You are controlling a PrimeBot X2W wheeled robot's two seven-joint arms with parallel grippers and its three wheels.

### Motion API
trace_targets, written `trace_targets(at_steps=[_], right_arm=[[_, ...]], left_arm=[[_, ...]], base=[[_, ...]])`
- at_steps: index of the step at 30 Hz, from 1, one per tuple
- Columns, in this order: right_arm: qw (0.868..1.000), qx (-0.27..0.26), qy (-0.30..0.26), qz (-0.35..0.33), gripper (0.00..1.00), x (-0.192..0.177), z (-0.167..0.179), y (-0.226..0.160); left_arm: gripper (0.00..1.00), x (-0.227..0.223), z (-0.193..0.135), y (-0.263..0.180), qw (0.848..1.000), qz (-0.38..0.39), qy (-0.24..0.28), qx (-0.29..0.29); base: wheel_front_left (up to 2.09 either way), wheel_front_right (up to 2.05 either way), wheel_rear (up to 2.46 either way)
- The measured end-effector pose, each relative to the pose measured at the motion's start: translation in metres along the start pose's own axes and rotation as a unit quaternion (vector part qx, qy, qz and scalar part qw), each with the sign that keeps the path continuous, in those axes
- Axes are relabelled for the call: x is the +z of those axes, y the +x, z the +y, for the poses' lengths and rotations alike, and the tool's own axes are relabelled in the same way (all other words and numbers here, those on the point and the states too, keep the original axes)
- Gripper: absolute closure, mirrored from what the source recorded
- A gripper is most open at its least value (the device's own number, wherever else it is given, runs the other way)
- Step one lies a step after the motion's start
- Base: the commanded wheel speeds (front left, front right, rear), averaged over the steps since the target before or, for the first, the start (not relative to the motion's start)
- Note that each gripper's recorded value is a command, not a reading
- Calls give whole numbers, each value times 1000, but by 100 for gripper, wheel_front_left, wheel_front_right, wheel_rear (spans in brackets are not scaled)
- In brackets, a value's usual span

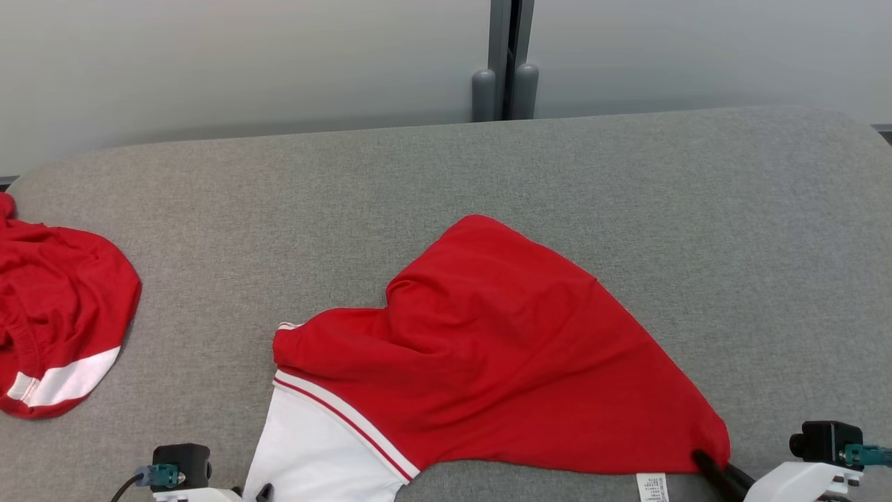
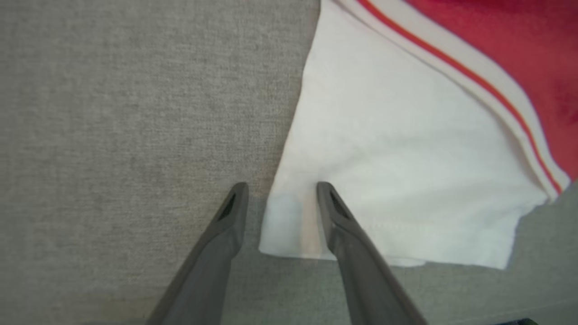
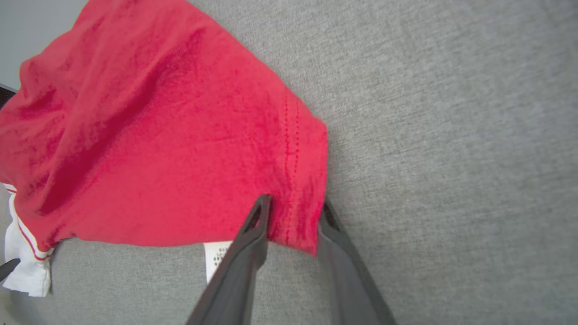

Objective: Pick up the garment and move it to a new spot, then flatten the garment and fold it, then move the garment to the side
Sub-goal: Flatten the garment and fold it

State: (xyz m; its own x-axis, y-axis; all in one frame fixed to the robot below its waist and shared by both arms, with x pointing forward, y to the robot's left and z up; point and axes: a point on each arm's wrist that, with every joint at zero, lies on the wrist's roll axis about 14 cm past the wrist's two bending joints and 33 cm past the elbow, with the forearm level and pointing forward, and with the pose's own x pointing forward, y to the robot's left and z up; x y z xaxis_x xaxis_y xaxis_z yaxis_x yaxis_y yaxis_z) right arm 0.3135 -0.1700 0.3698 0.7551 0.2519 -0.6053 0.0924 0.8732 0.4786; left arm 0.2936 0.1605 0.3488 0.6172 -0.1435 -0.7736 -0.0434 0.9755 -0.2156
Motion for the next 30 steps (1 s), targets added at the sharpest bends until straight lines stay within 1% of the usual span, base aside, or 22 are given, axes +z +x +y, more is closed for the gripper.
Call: trace_targets(at_steps=[1, 2, 6, 9, 11, 15, 17, 21, 24, 28, 30], right_arm=[[1000, 1, 1, 1, 82, -1, 1, 0], [1000, 3, 1, -1, 100, 0, 2, 0], [1000, 11, -3, -11, 100, 3, 6, 1], [999, 27, 2, -33, 100, 13, 15, 0], [998, 44, 7, -55, 100, 25, 25, -2], [993, 67, 6, -97, 100, 49, 38, -9], [990, 80, 7, -116, 100, 60, 45, -12], [983, 97, 5, -158, 100, 92, 53, -16], [977, 104, -12, -184, 100, 119, 58, -13], [969, 130, -31, -208, 100, 159, 79, 3], [967, 135, -40, -213, 100, 176, 84, 16]], left_arm=[[100, 0, 0, 0, 1000, 0, 0, 0], [100, -1, 0, 0, 1000, 2, 0, -3], [100, 1, -5, -3, 1000, -2, -3, -11], [100, 12, -12, -7, 999, -22, -14, -25], [100, 24, -22, -12, 998, -38, -27, -44], [100, 57, -27, -25, 994, -90, -25, -59], [100, 72, -31, -31, 992, -111, -16, -66], [100, 116, -40, -42, 983, -162, 1, -83], [100, 158, -46, -47, 974, -205, 29, -90], [100, 219, -54, -44, 961, -250, 63, -99], [100, 247, -58, -36, 957, -261, 74, -105]], base=[[0, 0, 0], [0, 0, 0], [0, 0, 0], [0, 0, 0], [0, 0, 0], [0, 0, 0], [0, 0, 0], [0, 0, 0], [0, 0, 0], [0, 0, 0], [0, 0, 0]])
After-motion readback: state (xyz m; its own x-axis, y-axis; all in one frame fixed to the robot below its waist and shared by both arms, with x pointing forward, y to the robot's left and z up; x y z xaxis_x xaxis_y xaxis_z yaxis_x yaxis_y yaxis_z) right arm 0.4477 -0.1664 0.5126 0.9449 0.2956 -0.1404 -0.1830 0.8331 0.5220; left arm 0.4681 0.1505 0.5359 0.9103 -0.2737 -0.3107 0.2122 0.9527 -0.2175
